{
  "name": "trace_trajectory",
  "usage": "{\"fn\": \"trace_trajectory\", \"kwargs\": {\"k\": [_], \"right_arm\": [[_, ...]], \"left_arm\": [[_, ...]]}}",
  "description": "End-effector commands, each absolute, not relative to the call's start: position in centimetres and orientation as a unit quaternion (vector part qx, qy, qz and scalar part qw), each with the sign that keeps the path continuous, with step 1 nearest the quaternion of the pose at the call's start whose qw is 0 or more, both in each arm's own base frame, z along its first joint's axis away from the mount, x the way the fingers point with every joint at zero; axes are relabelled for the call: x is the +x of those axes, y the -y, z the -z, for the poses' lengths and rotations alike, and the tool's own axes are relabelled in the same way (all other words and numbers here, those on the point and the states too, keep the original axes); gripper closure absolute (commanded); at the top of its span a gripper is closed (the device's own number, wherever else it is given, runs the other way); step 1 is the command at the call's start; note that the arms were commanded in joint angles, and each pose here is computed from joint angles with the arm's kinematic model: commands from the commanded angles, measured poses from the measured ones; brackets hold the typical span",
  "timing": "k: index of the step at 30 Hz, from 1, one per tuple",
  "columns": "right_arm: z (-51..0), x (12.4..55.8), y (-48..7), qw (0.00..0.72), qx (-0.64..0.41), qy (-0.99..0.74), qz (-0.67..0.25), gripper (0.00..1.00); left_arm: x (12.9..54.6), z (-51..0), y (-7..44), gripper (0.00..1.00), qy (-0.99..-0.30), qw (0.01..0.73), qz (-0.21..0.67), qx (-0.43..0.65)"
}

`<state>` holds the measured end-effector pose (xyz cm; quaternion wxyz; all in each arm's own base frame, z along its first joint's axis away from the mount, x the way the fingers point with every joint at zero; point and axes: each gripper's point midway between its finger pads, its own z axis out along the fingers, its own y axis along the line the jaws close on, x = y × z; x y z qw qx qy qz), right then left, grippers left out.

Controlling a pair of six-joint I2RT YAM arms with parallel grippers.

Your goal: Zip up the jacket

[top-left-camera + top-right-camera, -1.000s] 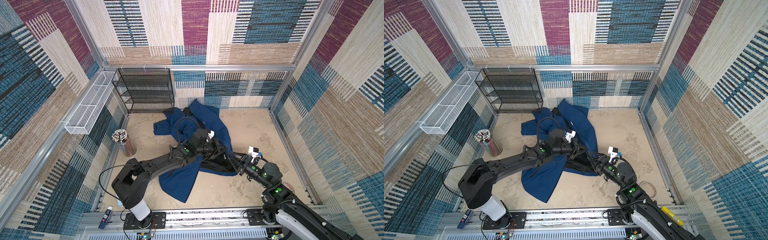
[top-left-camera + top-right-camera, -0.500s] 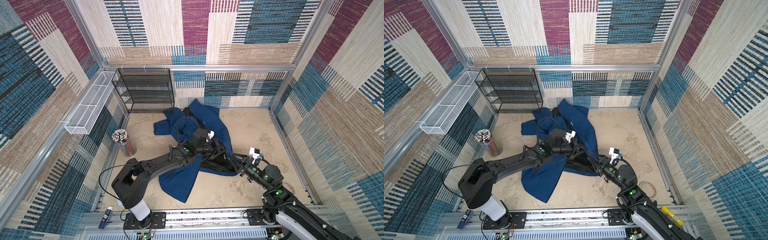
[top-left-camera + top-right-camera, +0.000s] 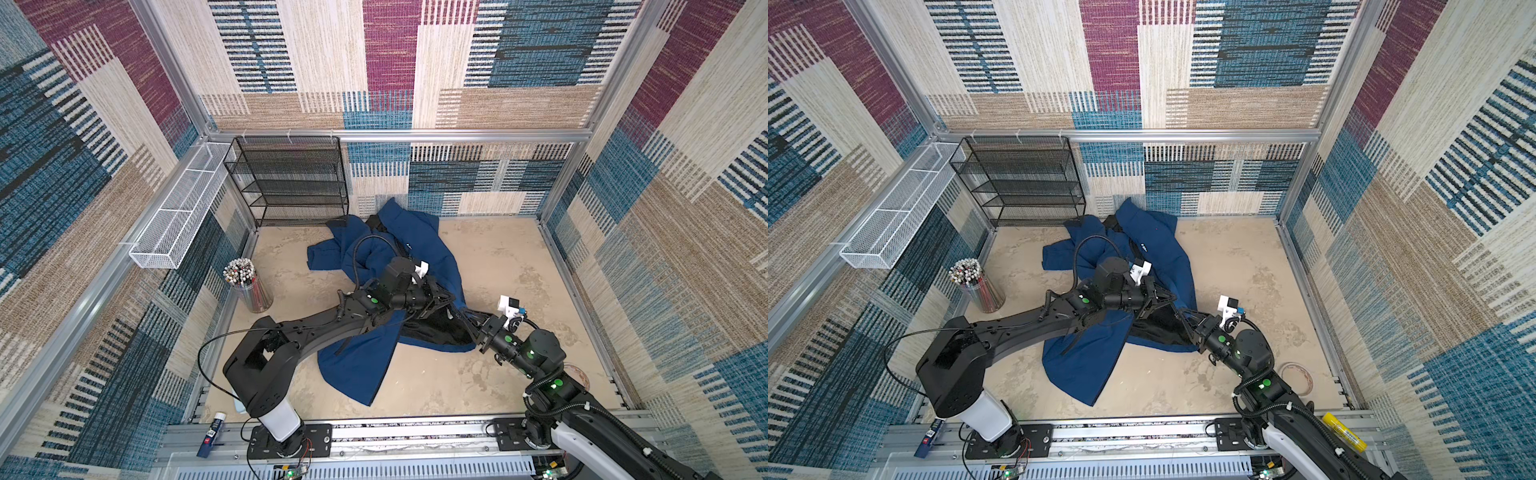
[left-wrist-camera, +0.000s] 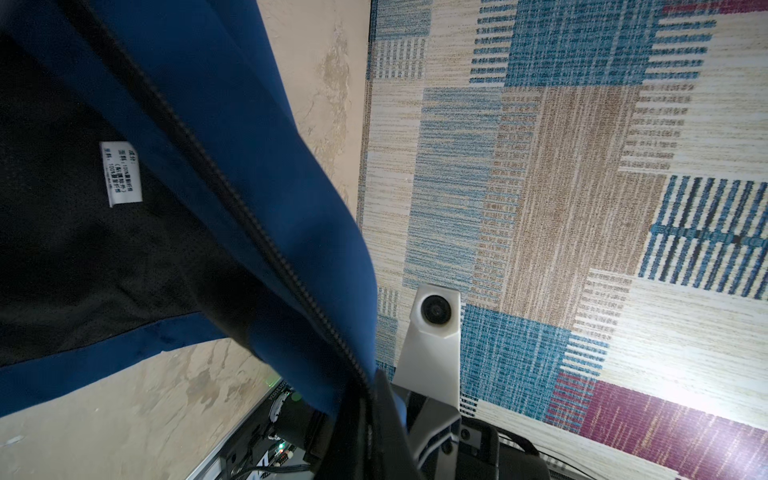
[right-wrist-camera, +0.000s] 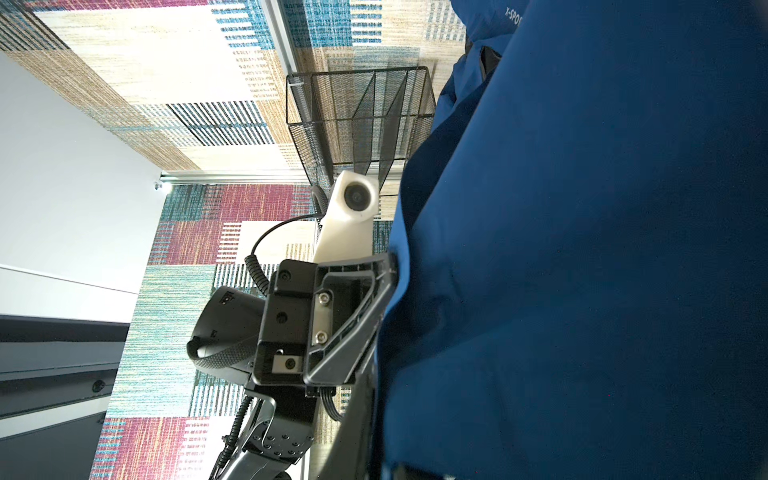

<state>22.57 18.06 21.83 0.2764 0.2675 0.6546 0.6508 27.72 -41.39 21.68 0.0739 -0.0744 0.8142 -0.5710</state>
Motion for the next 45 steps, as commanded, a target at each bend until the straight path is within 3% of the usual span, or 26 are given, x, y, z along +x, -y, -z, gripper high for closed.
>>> {"fn": "trace_trajectory", "kwargs": {"k": [1,5,9,11,15,24,30,39,45], "right_arm": [[-22.7,22.5,-17.9,0.290,0.258,-0.644,-0.659,0.90],[-22.5,22.5,-17.8,0.292,0.261,-0.643,-0.658,0.93],[-23.1,22.6,-17.6,0.302,0.260,-0.639,-0.658,0.94],[-23.5,22.8,-17.5,0.311,0.256,-0.637,-0.658,0.94],[-24.3,23.2,-17.6,0.326,0.247,-0.632,-0.658,0.94],[-25.0,23.9,-19.5,0.315,0.204,-0.646,-0.664,0.95],[-25.0,23.8,-20.0,0.301,0.183,-0.651,-0.672,0.96],[-25.4,23.4,-19.1,0.295,0.171,-0.654,-0.676,0.97],[-25.2,23.1,-18.4,0.295,0.180,-0.650,-0.677,0.97]], "left_arm": [[27.9,-22.6,41.3,0.98,-0.808,0.087,0.579,-0.059],[28.3,-22.5,40.3,0.58,-0.816,0.094,0.567,-0.061],[27.8,-21.9,37.5,0.44,-0.842,0.109,0.524,-0.068],[26.8,-21.1,34.9,0.42,-0.868,0.118,0.477,-0.071],[22.8,-16.7,27.5,0.42,-0.950,0.092,0.293,-0.056],[13.7,-10.0,16.8,0.44,-0.987,0.021,0.114,-0.107],[11.2,-7.9,13.1,0.44,-0.989,0.011,0.054,-0.135],[13.9,-4.5,15.0,0.39,-0.995,0.006,0.019,-0.101],[15.6,-1.9,16.5,0.49,-0.991,0.022,0.065,-0.118]]}}
